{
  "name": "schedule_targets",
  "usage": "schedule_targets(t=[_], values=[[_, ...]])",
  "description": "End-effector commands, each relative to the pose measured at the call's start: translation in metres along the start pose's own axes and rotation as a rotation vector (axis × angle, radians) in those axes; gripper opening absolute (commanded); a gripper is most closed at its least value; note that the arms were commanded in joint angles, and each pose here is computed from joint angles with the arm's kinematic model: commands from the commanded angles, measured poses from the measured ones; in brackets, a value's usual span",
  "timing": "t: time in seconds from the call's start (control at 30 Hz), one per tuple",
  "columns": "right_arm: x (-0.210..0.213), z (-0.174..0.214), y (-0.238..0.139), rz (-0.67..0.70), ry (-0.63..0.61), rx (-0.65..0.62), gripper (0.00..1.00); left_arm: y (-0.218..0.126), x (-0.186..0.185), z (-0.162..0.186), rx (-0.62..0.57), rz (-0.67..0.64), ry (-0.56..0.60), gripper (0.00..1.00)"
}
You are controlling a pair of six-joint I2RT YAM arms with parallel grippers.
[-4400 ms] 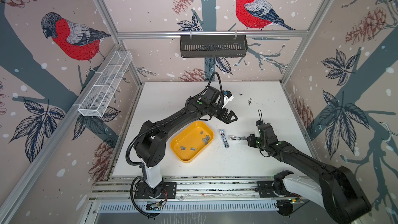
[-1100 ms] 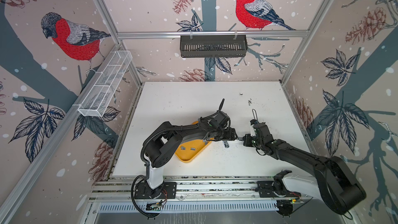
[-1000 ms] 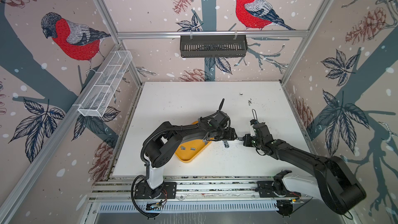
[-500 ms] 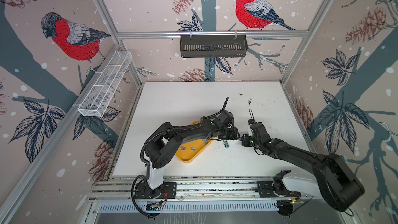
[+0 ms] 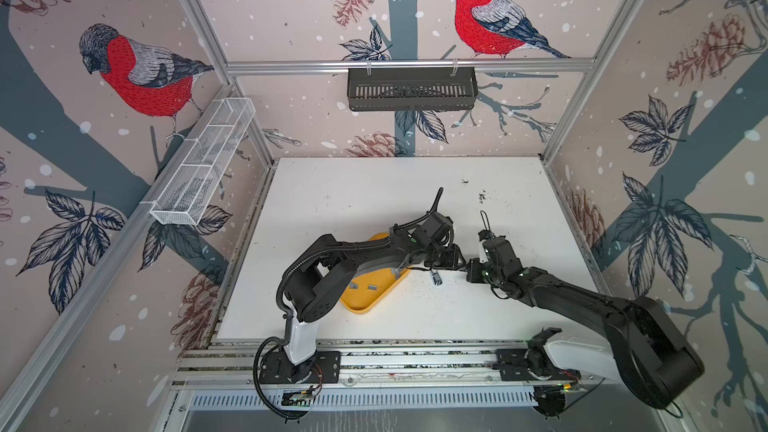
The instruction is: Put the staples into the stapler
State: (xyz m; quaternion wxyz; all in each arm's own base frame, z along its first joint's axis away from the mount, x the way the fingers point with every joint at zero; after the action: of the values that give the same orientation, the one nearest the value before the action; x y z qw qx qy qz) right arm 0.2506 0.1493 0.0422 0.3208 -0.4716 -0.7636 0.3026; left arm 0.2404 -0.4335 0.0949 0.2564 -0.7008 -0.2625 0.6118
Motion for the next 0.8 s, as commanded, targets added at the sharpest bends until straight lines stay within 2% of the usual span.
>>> schedule_targets(t=[0.0, 0.07, 0.23, 0.6, 0.77], values=[[0.002, -0.002, 0.000, -0.011, -0.005, -0.005, 0.04, 0.001, -0.014, -0.004, -0.010, 0.054, 0.035, 0.35], [0.002, -0.001, 0.000, -0.013, -0.004, 0.000, 0.04, 0.003, -0.013, -0.005, -0.011, 0.047, 0.032, 0.27], [0.003, -0.001, 0.000, -0.014, -0.004, 0.000, 0.04, 0.007, -0.010, -0.007, -0.020, 0.037, 0.032, 0.21], [0.004, -0.006, -0.004, -0.057, 0.017, -0.020, 0.06, 0.020, 0.010, -0.012, -0.031, -0.044, 0.036, 0.16], [0.000, -0.009, -0.010, -0.054, 0.034, -0.028, 0.12, 0.023, 0.017, -0.010, -0.020, -0.072, 0.051, 0.16]])
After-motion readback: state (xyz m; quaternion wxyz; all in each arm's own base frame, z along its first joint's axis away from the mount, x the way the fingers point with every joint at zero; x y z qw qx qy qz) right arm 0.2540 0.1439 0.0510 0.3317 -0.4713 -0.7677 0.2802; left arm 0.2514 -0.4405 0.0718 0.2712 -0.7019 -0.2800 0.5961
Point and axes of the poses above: each gripper's point midway between its finger pads, its own y axis out along the fingers, its own x axis along the line the jaws close on, z = x × y, the point moved 1 cm from there along -y, back along the fingers, and after that the axes turned 14 degrees about -y, right-handed, at the moved point
